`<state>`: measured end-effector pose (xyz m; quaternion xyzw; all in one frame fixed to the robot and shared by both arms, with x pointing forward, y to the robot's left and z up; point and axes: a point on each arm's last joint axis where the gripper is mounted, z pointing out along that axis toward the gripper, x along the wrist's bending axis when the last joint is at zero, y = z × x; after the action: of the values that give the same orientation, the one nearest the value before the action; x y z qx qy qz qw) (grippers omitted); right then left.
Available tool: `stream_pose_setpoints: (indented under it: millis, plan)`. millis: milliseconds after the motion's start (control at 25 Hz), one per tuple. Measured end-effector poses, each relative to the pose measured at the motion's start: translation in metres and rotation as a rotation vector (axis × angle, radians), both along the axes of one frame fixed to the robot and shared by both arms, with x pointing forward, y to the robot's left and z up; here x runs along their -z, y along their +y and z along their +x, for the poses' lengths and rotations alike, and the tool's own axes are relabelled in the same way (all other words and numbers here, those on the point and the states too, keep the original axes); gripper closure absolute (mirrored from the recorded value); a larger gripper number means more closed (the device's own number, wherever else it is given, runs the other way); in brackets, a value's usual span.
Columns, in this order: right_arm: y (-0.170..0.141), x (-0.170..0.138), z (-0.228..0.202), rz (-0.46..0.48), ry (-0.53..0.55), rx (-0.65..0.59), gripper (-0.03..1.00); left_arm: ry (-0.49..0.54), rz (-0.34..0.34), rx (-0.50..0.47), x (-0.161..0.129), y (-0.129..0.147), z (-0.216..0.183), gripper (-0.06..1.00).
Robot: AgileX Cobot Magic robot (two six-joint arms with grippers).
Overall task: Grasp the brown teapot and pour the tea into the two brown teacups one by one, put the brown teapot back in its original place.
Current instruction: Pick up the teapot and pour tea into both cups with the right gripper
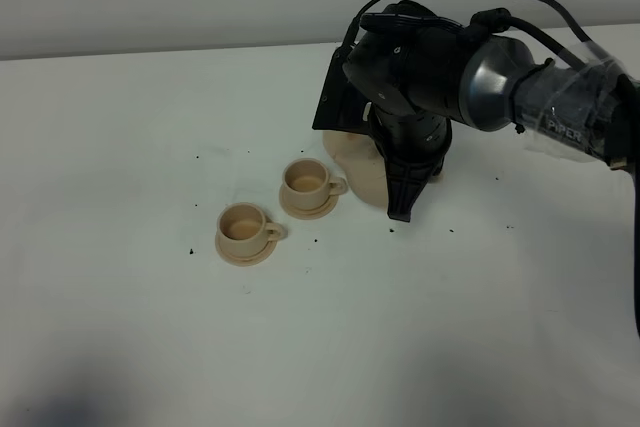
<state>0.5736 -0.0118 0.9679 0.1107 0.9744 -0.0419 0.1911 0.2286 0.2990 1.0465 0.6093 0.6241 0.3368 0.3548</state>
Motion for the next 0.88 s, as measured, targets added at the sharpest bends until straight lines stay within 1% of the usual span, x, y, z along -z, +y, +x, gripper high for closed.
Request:
stream_pose_setpoints:
  millis: [280, 600, 680, 880]
  plan:
    - [0.000, 0.003, 0.003, -0.016, -0.018, -0.012, 0.84, 0.000, 0.000, 0.000, 0.000, 0.000, 0.000, 0.58]
    - [0.013, 0.000, -0.005, -0.059, -0.088, -0.094, 0.84, 0.000, 0.000, 0.000, 0.000, 0.000, 0.000, 0.58]
    - [0.016, 0.000, -0.006, -0.058, -0.097, -0.107, 0.84, 0.000, 0.000, 0.000, 0.000, 0.000, 0.000, 0.58]
    - [0.019, 0.002, -0.006, -0.090, -0.131, -0.131, 0.84, 0.000, 0.000, 0.000, 0.000, 0.000, 0.000, 0.58]
